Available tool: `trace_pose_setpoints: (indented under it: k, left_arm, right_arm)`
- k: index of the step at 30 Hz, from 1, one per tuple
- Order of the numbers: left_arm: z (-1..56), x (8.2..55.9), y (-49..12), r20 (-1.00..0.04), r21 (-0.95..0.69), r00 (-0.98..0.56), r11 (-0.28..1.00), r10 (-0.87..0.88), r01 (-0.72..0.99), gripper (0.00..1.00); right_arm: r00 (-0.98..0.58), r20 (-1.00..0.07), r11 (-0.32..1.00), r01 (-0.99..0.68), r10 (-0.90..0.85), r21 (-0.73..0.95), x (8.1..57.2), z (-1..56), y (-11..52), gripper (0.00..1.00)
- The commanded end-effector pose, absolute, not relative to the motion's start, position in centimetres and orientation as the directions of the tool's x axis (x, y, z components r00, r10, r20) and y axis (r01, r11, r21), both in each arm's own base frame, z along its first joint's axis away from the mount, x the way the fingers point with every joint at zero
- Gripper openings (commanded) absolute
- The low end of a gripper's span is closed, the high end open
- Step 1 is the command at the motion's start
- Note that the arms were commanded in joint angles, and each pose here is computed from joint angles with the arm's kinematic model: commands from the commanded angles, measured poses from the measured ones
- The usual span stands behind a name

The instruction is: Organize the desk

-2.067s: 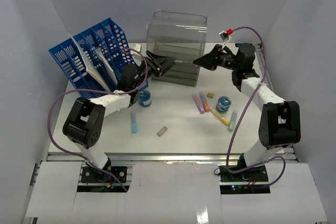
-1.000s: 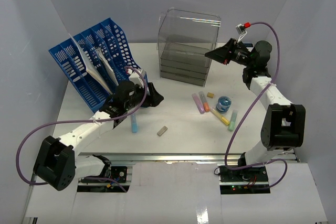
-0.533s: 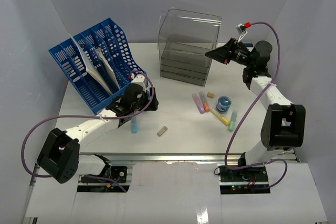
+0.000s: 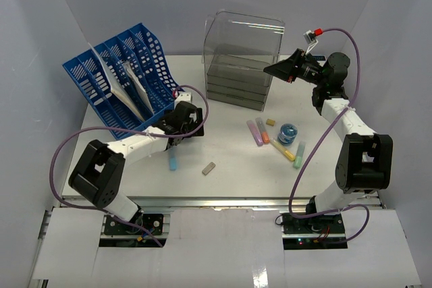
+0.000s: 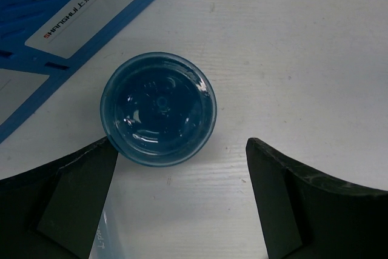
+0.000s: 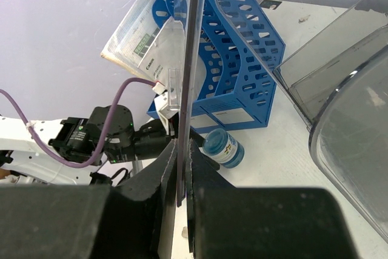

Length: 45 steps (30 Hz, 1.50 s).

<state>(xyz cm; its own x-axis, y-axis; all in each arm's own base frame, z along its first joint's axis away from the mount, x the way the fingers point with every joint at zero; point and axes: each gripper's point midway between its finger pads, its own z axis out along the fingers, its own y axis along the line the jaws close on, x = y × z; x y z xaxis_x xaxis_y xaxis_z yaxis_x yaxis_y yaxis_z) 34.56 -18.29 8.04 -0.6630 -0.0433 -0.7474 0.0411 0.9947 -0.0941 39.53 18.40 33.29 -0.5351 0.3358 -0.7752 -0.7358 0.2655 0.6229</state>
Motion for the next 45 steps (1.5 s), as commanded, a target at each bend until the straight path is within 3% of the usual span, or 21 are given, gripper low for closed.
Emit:
trace_pose_setpoints:
  k: [1, 9, 16, 23, 28, 33, 36, 45]
  left_arm:
    - [8.0, 36.3, -17.7, -0.765, -0.023, -0.643, 0.999, -0.032, -0.023, 0.98]
    - [7.3, 38.1, -17.5, -0.776, 0.019, -0.629, 0.997, -0.036, -0.080, 0.97]
    - [8.4, 38.9, -17.9, -0.815, -0.026, -0.576, 0.996, -0.068, -0.082, 0.84]
    - [8.9, 38.8, -18.9, -0.815, -0.082, -0.572, 0.996, -0.094, -0.046, 0.50]
    - [12.1, 37.5, -21.4, -0.818, -0.266, -0.541, 0.962, -0.193, 0.060, 0.31]
    - [20.1, 36.4, -26.0, -0.808, -0.544, -0.436, 0.786, -0.397, 0.293, 0.26]
    - [24.1, 36.0, -27.2, -0.743, -0.668, -0.378, 0.645, -0.553, 0.371, 0.24]
    - [28.4, 39.4, -30.5, -0.531, -0.802, -0.318, 0.344, -0.785, 0.488, 0.12]
  right_arm:
    - [-0.310, -0.871, 0.328, -0.836, 0.380, 0.440, 39.5, 38.3, 17.2, 0.11]
    - [-0.312, -0.875, 0.324, -0.839, 0.370, 0.436, 39.2, 38.0, 17.2, 0.11]
    - [-0.317, -0.874, 0.323, -0.838, 0.367, 0.440, 39.2, 37.7, 17.2, 0.10]
    - [-0.317, -0.876, 0.321, -0.840, 0.365, 0.438, 39.1, 37.7, 17.3, 0.10]
    - [-0.314, -0.878, 0.320, -0.843, 0.362, 0.433, 38.9, 37.8, 17.3, 0.10]
    - [-0.309, -0.878, 0.318, -0.845, 0.365, 0.430, 38.9, 38.2, 17.3, 0.10]
    - [-0.306, -0.877, 0.317, -0.846, 0.370, 0.429, 38.8, 38.7, 17.3, 0.10]
    - [-0.299, -0.878, 0.310, -0.852, 0.374, 0.423, 38.3, 39.5, 17.3, 0.10]
